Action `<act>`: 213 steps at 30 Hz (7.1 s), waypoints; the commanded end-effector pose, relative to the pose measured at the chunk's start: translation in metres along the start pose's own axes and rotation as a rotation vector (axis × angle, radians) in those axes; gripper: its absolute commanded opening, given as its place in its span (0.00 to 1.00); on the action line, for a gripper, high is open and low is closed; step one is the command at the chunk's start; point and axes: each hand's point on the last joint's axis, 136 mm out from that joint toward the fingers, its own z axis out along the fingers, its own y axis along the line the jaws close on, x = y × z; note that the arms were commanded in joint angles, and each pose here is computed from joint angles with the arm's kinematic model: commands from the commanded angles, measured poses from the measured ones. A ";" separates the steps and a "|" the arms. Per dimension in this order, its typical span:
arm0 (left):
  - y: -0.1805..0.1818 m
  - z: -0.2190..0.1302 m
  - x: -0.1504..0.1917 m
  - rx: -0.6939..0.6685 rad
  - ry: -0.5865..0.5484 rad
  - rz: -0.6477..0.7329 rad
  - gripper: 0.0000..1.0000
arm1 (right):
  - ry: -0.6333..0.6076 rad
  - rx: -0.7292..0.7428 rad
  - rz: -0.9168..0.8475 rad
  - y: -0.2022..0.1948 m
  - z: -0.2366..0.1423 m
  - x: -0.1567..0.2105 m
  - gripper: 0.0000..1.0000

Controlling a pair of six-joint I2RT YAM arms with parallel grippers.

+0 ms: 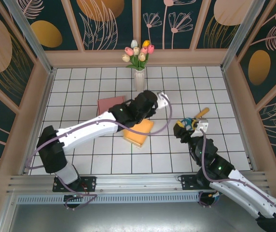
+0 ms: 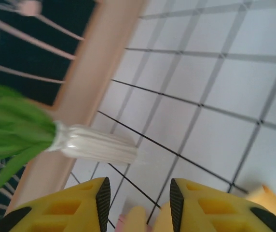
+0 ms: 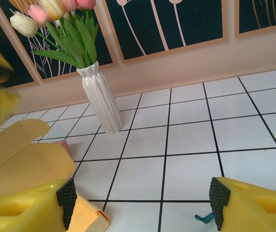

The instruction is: Fold the paper box

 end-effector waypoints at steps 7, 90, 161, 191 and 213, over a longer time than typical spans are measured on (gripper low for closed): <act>0.026 -0.016 0.090 -0.027 0.211 -0.563 0.61 | -0.023 -0.077 -0.012 0.013 0.002 -0.002 0.77; -0.034 -0.125 0.084 0.409 -0.366 0.341 0.00 | -0.121 -0.991 -1.096 0.165 0.017 -0.008 0.61; 0.011 -0.169 0.019 0.087 -0.677 0.105 0.17 | 0.121 -1.055 -0.976 0.150 0.042 0.040 0.00; 0.063 -0.026 0.132 0.044 0.076 -1.333 0.82 | 0.001 -0.899 -0.892 0.133 0.041 0.031 0.00; -0.024 -0.008 0.131 0.422 0.178 -1.565 0.65 | -0.036 -0.808 -0.838 0.113 0.046 0.060 0.00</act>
